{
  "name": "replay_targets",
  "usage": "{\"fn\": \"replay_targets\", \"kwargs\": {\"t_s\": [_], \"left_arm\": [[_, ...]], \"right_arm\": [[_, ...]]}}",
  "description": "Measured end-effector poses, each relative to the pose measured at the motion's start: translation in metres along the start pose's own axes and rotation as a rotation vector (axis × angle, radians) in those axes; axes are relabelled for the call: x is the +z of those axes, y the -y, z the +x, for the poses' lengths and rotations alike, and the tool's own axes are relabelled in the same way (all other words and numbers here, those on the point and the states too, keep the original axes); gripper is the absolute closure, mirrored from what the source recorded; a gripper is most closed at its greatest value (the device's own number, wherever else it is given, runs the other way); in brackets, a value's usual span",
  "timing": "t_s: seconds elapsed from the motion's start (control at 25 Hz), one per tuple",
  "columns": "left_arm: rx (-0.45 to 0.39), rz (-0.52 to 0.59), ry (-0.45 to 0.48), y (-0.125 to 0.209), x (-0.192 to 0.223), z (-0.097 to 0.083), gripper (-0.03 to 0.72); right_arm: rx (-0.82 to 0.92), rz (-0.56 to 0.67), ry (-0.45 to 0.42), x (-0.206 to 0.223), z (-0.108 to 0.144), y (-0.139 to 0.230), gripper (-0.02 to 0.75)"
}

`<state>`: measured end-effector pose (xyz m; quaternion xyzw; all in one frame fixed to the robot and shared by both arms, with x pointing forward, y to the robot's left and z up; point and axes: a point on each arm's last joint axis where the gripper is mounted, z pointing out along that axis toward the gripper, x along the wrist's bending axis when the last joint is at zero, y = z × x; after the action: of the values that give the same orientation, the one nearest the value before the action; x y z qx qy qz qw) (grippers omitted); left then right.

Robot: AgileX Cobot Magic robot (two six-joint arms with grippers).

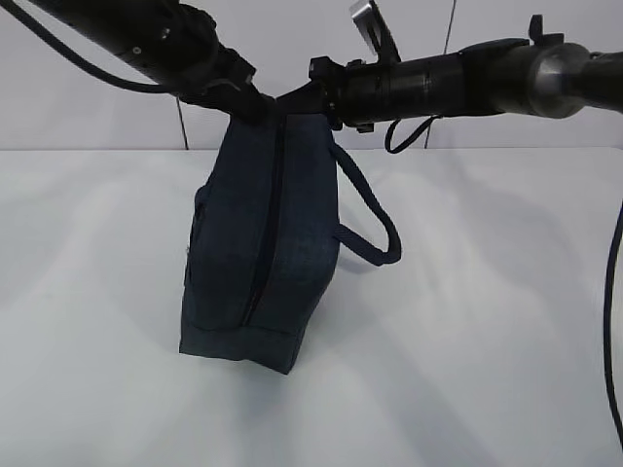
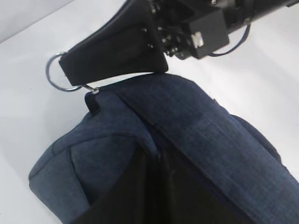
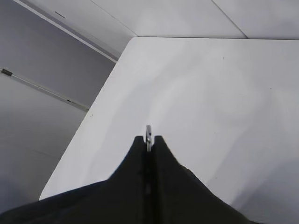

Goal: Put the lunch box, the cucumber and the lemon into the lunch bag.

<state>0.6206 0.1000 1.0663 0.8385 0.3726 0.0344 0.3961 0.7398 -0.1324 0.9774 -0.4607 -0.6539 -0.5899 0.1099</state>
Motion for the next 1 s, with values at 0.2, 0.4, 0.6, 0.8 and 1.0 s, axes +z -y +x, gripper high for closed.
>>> {"fn": "replay_targets", "kwargs": {"t_s": [0.2, 0.4, 0.6, 0.8, 1.0], "left_arm": [[0.047, -0.004, 0.006, -0.002, -0.006, -0.003, 0.667], [0.091, -0.018, 0.011, -0.005, -0.016, -0.008, 0.667], [0.106, -0.026, 0.026, -0.007, -0.021, -0.012, 0.668], [0.101, -0.032, 0.034, -0.007, -0.021, -0.013, 0.668], [0.097, -0.035, 0.037, -0.007, -0.021, -0.013, 0.668]], "right_arm": [[0.016, -0.005, -0.019, -0.001, 0.002, -0.001, 0.730], [0.079, -0.015, -0.070, -0.009, 0.001, -0.005, 0.730], [0.194, -0.037, -0.111, -0.027, -0.007, -0.012, 0.730], [0.240, -0.050, -0.166, -0.037, -0.009, -0.016, 0.730], [0.218, -0.018, -0.137, -0.036, -0.011, -0.013, 0.730]]}}
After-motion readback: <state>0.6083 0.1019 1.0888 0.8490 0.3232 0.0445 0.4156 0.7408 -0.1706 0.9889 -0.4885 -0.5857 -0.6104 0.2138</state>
